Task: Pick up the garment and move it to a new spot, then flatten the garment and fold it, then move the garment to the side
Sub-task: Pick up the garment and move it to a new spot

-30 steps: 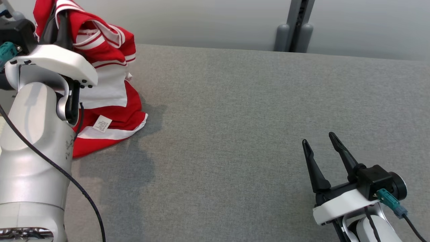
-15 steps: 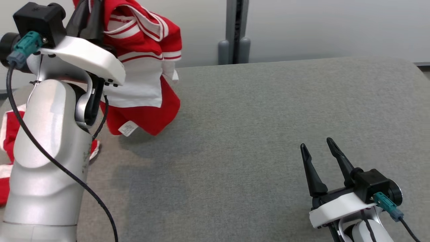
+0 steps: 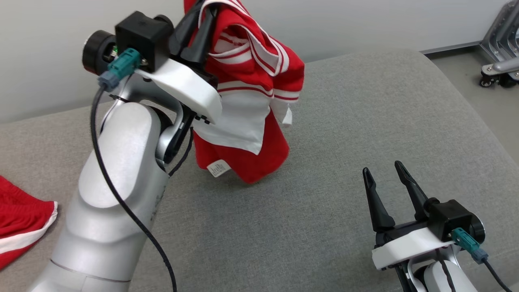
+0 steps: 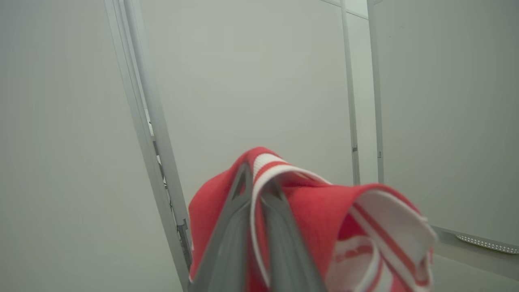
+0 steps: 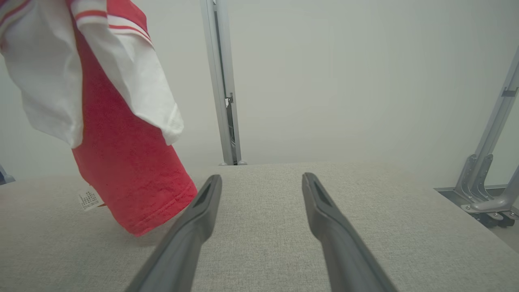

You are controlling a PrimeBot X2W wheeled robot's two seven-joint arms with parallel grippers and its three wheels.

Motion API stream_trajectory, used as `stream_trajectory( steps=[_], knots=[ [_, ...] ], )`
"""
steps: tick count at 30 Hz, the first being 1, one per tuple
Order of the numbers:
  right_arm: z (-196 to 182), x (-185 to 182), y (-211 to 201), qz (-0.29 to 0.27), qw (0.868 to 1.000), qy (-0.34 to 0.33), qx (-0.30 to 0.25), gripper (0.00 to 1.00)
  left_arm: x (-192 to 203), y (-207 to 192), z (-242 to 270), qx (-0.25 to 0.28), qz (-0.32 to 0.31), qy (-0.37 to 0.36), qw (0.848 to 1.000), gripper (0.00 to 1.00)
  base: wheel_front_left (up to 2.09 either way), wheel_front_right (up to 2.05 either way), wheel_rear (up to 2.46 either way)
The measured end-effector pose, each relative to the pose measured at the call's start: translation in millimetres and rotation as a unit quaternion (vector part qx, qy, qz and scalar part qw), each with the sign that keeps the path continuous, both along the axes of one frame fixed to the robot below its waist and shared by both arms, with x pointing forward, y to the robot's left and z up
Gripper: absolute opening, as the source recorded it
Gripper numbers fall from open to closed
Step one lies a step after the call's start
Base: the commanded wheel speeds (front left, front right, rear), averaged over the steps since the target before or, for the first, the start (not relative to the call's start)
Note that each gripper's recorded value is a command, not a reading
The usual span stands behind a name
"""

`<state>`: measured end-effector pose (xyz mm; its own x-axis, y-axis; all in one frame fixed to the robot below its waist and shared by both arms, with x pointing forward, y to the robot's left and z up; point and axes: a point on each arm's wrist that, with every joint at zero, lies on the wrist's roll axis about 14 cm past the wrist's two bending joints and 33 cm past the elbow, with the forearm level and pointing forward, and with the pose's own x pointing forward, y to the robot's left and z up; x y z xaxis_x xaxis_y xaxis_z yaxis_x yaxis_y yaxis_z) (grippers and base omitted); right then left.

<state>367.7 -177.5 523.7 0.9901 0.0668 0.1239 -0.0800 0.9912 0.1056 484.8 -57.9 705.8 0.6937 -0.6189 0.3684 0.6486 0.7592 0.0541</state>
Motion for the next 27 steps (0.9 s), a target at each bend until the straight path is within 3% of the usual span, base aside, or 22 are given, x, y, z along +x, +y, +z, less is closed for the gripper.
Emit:
stream_trajectory(
  steps=[8, 14, 19, 20, 21, 22, 27],
  knots=[
    [-9.6, 3.1, -13.8, -0.022, 1.0, 0.015, 0.003, 1.0, 2.1, -34.1, -110.3, 0.088, -0.046, 0.091, 0.991, 0.0, 0.0, 0.0, 0.0],
    [-16.8, 7.8, -15.1, -0.024, 0.999, 0.026, 0.002, 1.0, 1.0, -7.2, -211.4, 0.148, -0.022, 0.195, 0.969, 0.0, 0.0, 0.0, 0.0],
    [-17.8, 18.5, -10.1, -0.015, 1.0, 0.026, 0.001, 1.0, 0.6, 21.0, -254.7, 0.162, 0.009, 0.241, 0.957, 0.0, 0.0, 0.0, 0.0],
    [-18.9, 20.4, -7.6, -0.011, 1.0, 0.027, 0.001, 1.0, 1.2, 26.0, -259.2, 0.162, 0.017, 0.245, 0.956, 0.26, 0.0, 0.0, 0.0],
    [-19.4, 22.7, -5.4, -0.008, 1.0, 0.028, 0.001, 1.0, 2.7, 30.3, -260.9, 0.16, 0.026, 0.246, 0.956, 0.72, 0.0, 0.0, 0.0],
    [-19.1, 25.3, -3.3, -0.004, 1.0, 0.027, 0.001, 1.0, 4.8, 33.8, -260.6, 0.156, 0.033, 0.246, 0.956, 1.0, 0.0, 0.0, 0.0],
    [-17.6, 33.4, 10.1, 0.016, 1.0, 0.023, 0.002, 1.0, 14.9, 52.4, -246.7, 0.117, 0.074, 0.242, 0.96, 1.0, 0.0, 0.0, 0.0]
  ],
)
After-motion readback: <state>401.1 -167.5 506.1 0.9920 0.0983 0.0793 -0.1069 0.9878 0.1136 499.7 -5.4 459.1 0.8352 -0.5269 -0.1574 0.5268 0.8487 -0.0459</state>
